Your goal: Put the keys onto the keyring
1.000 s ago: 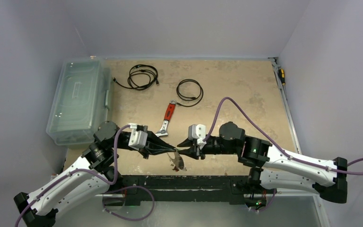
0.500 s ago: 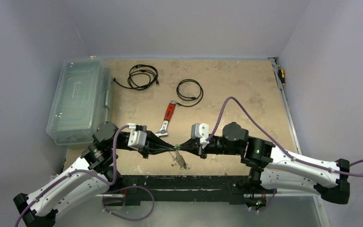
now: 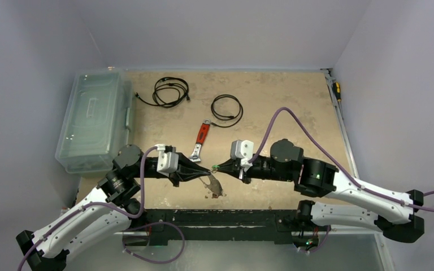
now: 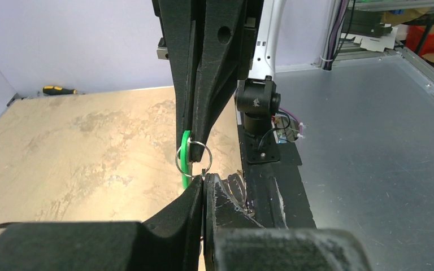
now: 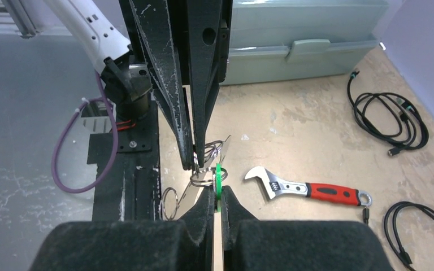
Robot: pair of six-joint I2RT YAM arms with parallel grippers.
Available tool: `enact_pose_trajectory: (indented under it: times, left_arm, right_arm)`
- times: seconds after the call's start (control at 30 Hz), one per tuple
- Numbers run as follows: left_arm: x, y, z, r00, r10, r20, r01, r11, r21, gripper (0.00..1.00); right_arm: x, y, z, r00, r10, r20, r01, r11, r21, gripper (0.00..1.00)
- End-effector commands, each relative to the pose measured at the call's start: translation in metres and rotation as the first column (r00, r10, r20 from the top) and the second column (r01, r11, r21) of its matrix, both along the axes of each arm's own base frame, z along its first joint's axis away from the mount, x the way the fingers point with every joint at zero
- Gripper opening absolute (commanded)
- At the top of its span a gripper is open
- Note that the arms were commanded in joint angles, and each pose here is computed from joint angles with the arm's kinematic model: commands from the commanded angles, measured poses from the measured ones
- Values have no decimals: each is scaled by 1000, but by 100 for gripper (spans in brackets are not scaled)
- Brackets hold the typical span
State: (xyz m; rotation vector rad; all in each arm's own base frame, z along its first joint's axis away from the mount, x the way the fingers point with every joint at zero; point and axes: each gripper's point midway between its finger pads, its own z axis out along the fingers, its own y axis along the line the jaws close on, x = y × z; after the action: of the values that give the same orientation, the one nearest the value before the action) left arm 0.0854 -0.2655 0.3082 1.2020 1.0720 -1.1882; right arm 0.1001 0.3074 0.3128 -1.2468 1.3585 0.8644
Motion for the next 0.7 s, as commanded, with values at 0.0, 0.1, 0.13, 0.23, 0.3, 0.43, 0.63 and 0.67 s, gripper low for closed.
enact_pose_trajectory:
  times: [0.0,0.1,0.13,0.23,0.3,0.43,0.63,0.67]
  left_arm:
    - [7,2,18,998,48,48,-46,998,-34,0]
    - [9,3,18,998,54,45,-52,998,-32,0]
    - [9,3,19,997,56,46,-55,998,-33,0]
    - [11,4,19,997,68,46,-67,997,-34,0]
    - [12,4,19,996,79,45,-77,996,-34,0]
    - [15,6,21,993,105,45,-103,994,-40,0]
    - [21,12,27,987,152,55,-148,987,-62,0]
    - [22,13,28,985,163,56,-159,985,-67,0]
  right_arm:
    - [2,2,14,1000,3,25,-2,1000,-11,0]
    - [5,6,6,1000,0,13,1,999,-49,0]
    - [6,7,3,1000,-7,12,8,998,-59,0]
    - [11,6,-1,999,-34,17,35,997,-66,0]
    - [11,4,-1,999,-41,16,42,997,-61,0]
    - [15,-1,-11,997,-76,-1,76,994,-79,0]
    - [17,5,-43,991,-112,-77,101,986,-131,0]
    - [17,6,-52,989,-118,-95,103,983,-151,0]
